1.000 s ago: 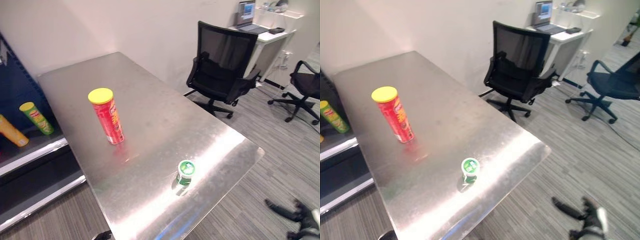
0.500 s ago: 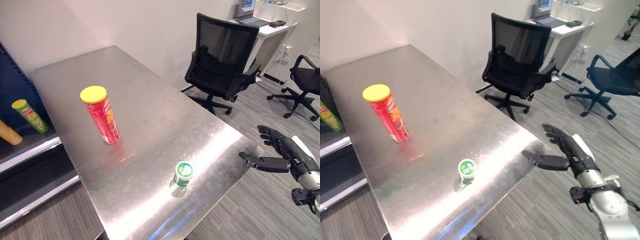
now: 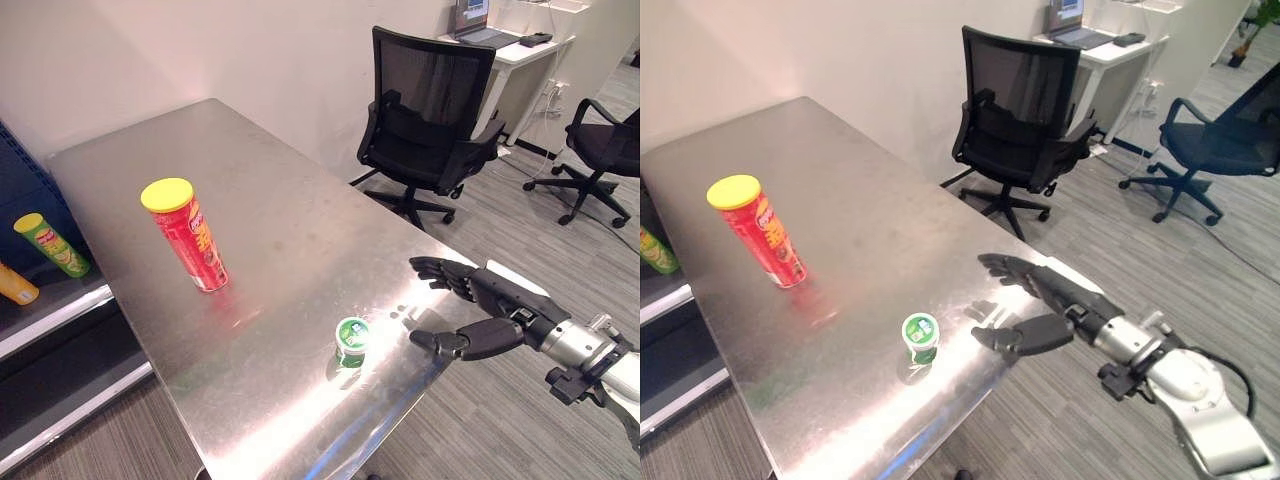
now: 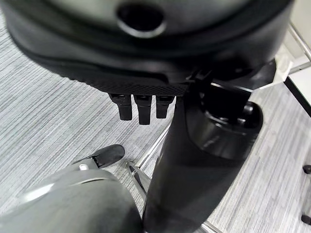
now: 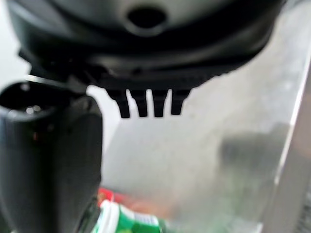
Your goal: Put the goods on the table back onto the shelves and tidy them up.
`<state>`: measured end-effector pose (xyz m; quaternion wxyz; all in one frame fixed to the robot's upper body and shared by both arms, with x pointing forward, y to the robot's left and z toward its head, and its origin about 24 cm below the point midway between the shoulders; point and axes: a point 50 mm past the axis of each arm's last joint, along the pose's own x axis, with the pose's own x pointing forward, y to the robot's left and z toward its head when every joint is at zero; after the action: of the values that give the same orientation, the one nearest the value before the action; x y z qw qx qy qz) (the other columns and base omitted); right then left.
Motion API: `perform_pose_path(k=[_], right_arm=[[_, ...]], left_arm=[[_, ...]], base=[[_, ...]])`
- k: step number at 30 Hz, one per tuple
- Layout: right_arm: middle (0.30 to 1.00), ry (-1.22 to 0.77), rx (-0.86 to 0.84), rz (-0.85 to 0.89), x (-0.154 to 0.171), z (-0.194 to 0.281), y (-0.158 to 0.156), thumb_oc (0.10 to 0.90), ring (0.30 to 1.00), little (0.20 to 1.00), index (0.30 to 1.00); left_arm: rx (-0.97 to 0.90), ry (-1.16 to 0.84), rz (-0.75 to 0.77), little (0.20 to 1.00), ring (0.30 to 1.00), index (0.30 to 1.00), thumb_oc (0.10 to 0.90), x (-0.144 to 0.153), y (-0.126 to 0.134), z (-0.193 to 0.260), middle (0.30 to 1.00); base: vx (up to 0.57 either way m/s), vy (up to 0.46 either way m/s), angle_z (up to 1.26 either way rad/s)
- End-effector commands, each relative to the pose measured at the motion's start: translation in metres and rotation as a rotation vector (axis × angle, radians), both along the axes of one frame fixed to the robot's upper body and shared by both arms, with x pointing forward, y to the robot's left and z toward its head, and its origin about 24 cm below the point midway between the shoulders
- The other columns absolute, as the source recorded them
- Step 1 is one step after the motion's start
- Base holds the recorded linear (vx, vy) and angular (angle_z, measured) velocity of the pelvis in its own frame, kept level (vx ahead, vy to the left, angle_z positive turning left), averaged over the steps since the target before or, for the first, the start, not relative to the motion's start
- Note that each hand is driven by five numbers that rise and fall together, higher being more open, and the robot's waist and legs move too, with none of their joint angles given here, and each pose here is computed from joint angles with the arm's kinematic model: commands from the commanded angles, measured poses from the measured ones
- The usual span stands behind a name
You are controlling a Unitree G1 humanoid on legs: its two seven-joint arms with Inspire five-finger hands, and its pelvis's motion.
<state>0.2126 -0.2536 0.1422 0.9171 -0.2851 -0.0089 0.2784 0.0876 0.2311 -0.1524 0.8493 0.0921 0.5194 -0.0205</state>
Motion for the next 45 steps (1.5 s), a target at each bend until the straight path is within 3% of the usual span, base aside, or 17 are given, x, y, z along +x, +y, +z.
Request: perform_pose_path(k=[1, 18, 30, 45], right_arm=[[0.900, -0.241, -0.058, 0.100, 0.006, 0.047, 0.013, 0.800, 0.900, 0.900, 0.900], [0.900, -0.323, -0.402, 0.271, 0.006, 0.035, 0.040, 0.800, 0.900, 0.900, 0.900], [0.900, -0.344, -0.399, 0.394, 0.018, 0.024, 0.069, 0.800, 0.900, 0.900, 0.900], [0.900, -0.331, -0.367, 0.343, 0.031, 0.009, 0.074, 0.800, 0.900, 0.900, 0.900]], left_arm=[[0.029, -0.060, -0.067, 0.900, 0.900, 0.900, 0.800, 0.022, 0.010, 0.007, 0.900], [0.046, -0.023, -0.068, 0.900, 0.900, 0.900, 0.800, 0.013, 0.006, 0.002, 0.900], [0.053, -0.038, -0.073, 0.900, 0.900, 0.900, 0.800, 0.020, 0.001, 0.002, 0.900], [0.066, -0.020, -0.053, 0.900, 0.900, 0.900, 0.800, 0.014, 0.003, 0.001, 0.900]], base=[[0.00, 0.000, 0.00], [-0.01, -0.011, 0.05], [0.00, -0.003, 0.03], [0.00, 0.004, 0.03]])
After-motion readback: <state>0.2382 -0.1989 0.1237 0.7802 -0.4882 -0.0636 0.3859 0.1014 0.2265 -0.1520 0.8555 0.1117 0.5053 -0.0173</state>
